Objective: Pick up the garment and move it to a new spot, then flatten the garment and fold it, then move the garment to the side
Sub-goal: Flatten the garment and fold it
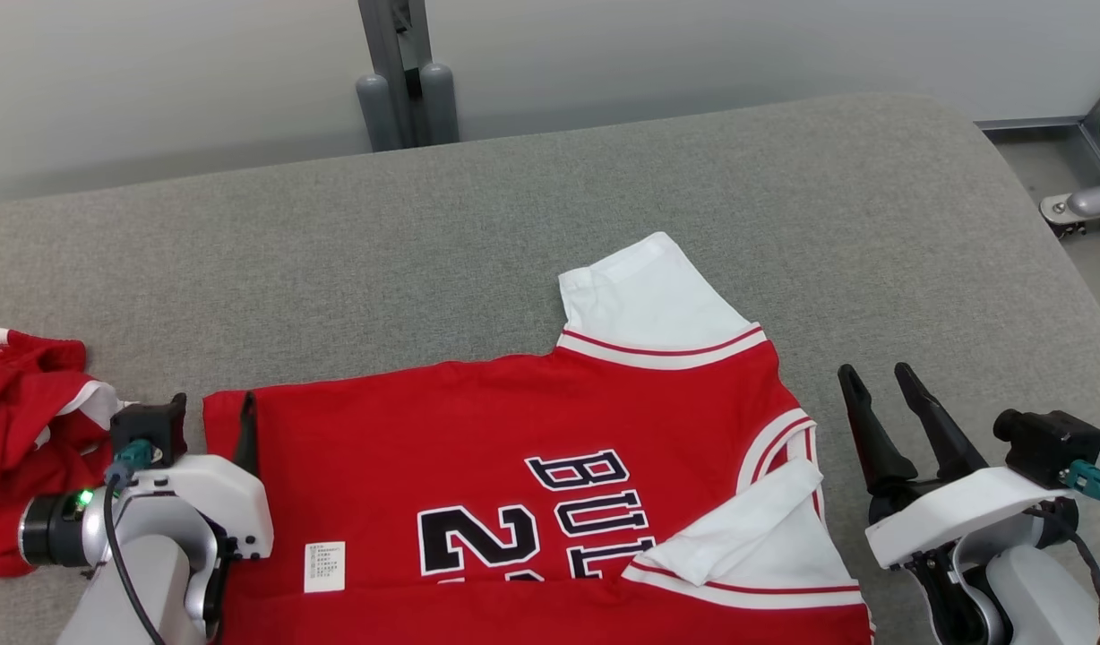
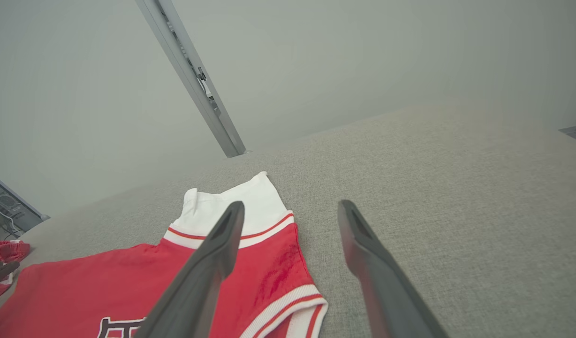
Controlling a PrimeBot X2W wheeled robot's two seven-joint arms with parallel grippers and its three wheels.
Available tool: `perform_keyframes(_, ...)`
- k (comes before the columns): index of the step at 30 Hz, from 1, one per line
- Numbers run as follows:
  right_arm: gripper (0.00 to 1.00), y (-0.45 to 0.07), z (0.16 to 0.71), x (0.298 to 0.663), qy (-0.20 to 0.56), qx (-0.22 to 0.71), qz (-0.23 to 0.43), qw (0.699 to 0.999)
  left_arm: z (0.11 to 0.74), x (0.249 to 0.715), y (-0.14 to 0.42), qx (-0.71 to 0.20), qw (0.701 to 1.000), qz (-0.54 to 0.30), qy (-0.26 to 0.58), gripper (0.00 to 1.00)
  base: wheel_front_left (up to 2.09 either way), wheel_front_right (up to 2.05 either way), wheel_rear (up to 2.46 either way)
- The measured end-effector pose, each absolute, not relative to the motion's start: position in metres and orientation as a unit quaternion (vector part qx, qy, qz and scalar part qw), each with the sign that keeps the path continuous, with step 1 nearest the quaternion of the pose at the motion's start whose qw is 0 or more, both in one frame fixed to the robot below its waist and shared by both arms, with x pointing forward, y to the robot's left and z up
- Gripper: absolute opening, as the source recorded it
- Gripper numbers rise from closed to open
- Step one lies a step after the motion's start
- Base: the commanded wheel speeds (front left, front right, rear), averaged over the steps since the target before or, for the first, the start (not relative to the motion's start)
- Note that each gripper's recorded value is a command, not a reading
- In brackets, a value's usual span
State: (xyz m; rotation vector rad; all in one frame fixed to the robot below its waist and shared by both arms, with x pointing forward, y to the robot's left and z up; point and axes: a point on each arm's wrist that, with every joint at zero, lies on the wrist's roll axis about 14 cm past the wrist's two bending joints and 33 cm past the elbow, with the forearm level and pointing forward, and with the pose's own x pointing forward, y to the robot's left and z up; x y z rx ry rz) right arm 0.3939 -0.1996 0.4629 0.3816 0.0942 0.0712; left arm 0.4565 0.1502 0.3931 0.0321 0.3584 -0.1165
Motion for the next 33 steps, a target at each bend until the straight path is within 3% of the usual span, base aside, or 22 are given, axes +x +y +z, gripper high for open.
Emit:
perform_keyframes(6,1.0,-0.198,0.451,0.396,0.065,0.191,0.034,0.979,0.368,0.463,0.154,0.048,0.966,-0.06,0.248,1.0,0.0,0.0,0.0)
perform_keyframes(14,1.0,-0.199,0.448,0.4,0.068,0.193,0.032,0.978,0.364,0.471,0.151,0.049,0.961,-0.07,0.262,1.0,0.0,0.0,0.0)
perform_keyframes(15,1.0,-0.199,0.448,0.4,0.068,0.193,0.032,0.978,0.363,0.472,0.15,0.047,0.96,-0.073,0.265,0.96,0.0,0.0,0.0)
perform_keyframes(19,1.0,-0.197,0.447,0.4,0.071,0.193,0.033,0.978,0.363,0.471,0.149,0.044,0.96,-0.079,0.266,0.51,0.0,0.0,0.0)
perform_keyframes(20,1.0,-0.197,0.446,0.4,0.073,0.192,0.034,0.978,0.364,0.472,0.147,0.041,0.96,-0.082,0.263,0.34,0.0,0.0,0.0)
perform_keyframes(21,1.0,-0.196,0.445,0.4,0.075,0.191,0.036,0.978,0.365,0.472,0.147,0.04,0.961,-0.083,0.262,0.02,0.0,0.0,0.0)
perform_keyframes(33,1.0,-0.198,0.457,0.425,0.062,0.164,0.056,0.983,0.369,0.473,0.145,0.035,0.966,-0.091,0.239,0.0,0.0,0.0,0.0)
